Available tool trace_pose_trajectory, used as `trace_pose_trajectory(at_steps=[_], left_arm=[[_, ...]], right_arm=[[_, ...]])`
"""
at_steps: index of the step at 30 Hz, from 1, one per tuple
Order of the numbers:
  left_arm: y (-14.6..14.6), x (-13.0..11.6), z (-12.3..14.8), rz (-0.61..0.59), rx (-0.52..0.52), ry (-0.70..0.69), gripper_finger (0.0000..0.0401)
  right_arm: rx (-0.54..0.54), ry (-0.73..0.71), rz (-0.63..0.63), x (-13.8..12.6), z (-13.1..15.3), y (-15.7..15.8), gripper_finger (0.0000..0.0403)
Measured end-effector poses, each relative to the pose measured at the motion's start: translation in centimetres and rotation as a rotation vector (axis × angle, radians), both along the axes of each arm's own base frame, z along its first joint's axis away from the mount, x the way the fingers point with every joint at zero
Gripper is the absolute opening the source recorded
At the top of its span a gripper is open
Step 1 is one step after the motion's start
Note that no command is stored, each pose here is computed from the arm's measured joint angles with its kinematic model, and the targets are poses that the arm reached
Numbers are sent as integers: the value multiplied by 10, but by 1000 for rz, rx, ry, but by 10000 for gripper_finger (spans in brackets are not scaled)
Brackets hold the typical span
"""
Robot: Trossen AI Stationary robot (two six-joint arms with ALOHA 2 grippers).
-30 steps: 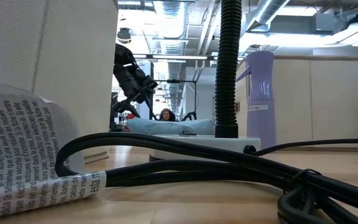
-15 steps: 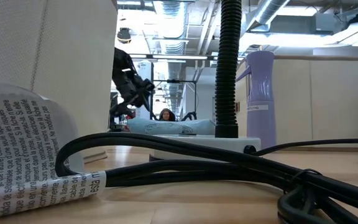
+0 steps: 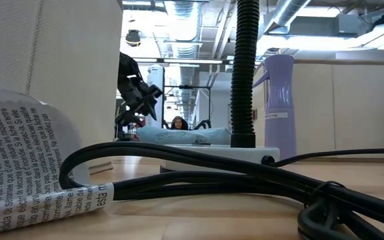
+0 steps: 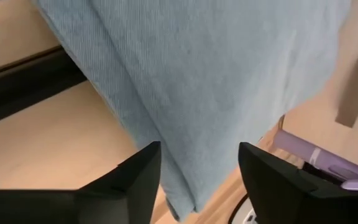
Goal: Sort clothes
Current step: Put the light blue jeans into the top laundry organizer
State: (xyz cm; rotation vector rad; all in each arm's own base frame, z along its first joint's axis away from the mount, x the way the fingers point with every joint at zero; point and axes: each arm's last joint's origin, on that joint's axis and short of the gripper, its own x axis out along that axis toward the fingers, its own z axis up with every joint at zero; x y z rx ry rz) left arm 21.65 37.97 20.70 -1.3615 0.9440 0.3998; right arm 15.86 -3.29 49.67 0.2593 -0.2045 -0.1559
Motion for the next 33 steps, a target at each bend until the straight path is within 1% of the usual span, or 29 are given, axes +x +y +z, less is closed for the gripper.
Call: trace_pose_trajectory(at_steps=[4, 7, 10, 16, 24, 33], left_arm=[[-1, 0, -5, -6, -9, 46, 184], [-5, 3, -15, -23, -53, 128, 180], [-5, 5, -13, -30, -36, 129, 190], [-5, 6, -13, -29, -33, 139, 216], [-6, 9, -13, -35, -30, 162, 221], [-7, 12, -13, -41, -22, 184, 188]], right_arm=[[0, 0, 0, 0, 0, 0, 162], [0, -1, 0, 0, 0, 0, 162], [-2, -2, 3, 0, 0, 0, 162], [-26, 3, 7, 0, 0, 2, 162], [-32, 2, 4, 0, 0, 2, 162], [-44, 0, 2, 0, 1, 2, 162]])
